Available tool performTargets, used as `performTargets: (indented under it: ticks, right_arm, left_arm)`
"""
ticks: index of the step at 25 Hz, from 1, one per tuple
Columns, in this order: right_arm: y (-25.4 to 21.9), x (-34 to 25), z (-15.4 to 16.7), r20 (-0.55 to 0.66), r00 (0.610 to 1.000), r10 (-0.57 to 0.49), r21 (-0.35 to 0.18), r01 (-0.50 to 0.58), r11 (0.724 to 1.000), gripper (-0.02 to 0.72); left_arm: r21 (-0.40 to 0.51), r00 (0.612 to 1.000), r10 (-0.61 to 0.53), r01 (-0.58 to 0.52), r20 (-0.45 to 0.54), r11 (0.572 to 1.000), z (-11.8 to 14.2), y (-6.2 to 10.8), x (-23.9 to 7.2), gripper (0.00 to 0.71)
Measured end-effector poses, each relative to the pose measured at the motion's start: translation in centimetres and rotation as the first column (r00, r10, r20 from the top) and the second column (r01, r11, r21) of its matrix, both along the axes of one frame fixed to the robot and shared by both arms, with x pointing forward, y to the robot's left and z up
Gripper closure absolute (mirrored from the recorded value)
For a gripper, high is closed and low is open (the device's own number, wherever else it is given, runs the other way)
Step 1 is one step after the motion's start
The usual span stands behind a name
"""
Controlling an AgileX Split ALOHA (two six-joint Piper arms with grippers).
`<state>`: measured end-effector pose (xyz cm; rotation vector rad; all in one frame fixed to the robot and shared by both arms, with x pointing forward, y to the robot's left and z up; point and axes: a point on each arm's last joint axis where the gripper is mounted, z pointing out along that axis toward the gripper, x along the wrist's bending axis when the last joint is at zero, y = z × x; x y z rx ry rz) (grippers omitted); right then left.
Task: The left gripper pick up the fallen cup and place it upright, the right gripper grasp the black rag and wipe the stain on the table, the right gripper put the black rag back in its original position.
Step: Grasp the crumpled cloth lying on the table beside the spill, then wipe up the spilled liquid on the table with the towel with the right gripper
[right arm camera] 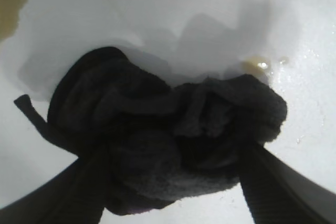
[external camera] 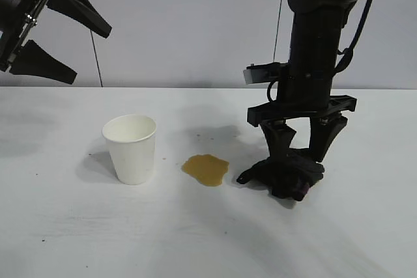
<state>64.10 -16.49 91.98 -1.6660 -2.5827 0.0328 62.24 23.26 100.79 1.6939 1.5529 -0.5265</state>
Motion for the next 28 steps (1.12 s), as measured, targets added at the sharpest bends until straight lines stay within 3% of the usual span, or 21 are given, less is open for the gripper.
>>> performTargets:
  ticks: [9, 11, 15, 19, 23, 28]
  right_arm:
    - [0.0, 0.0, -0.9, -0.023, 1.000, -0.018, -0.007, 0.018, 1.000, 0.246]
    - [0.0, 0.0, -1.3, -0.031, 0.999, -0.029, -0.012, 0.029, 1.000, 0.337]
    - [0.0, 0.0, -1.3, -0.031, 0.999, -0.031, -0.013, 0.030, 0.999, 0.617]
    - [0.1, 0.0, -1.2, -0.035, 0.999, -0.035, -0.003, 0.035, 0.999, 0.673]
    - [1.0, 0.7, 0.1, -0.023, 0.999, -0.039, 0.072, 0.041, 0.997, 0.675]
    - [2.6, 2.2, 4.6, 0.080, 0.995, -0.056, 0.236, 0.035, 0.971, 0.675]
  left_arm:
    - [0.000, 1.000, 0.000, 0.000, 0.001, 1.000, 0.0, 0.0, 0.0, 0.081]
    - [0.000, 1.000, -0.001, 0.001, 0.000, 1.000, 0.0, 0.0, 0.0, 0.081]
    - [-0.001, 1.000, -0.003, 0.003, -0.001, 1.000, 0.0, 0.0, 0.0, 0.081]
    - [-0.001, 1.000, -0.003, 0.003, -0.001, 1.000, 0.0, 0.0, 0.0, 0.081]
    - [-0.001, 1.000, -0.003, 0.003, -0.001, 1.000, 0.0, 0.0, 0.0, 0.081]
    - [-0.002, 1.000, -0.004, 0.004, -0.002, 1.000, 0.0, 0.0, 0.0, 0.081]
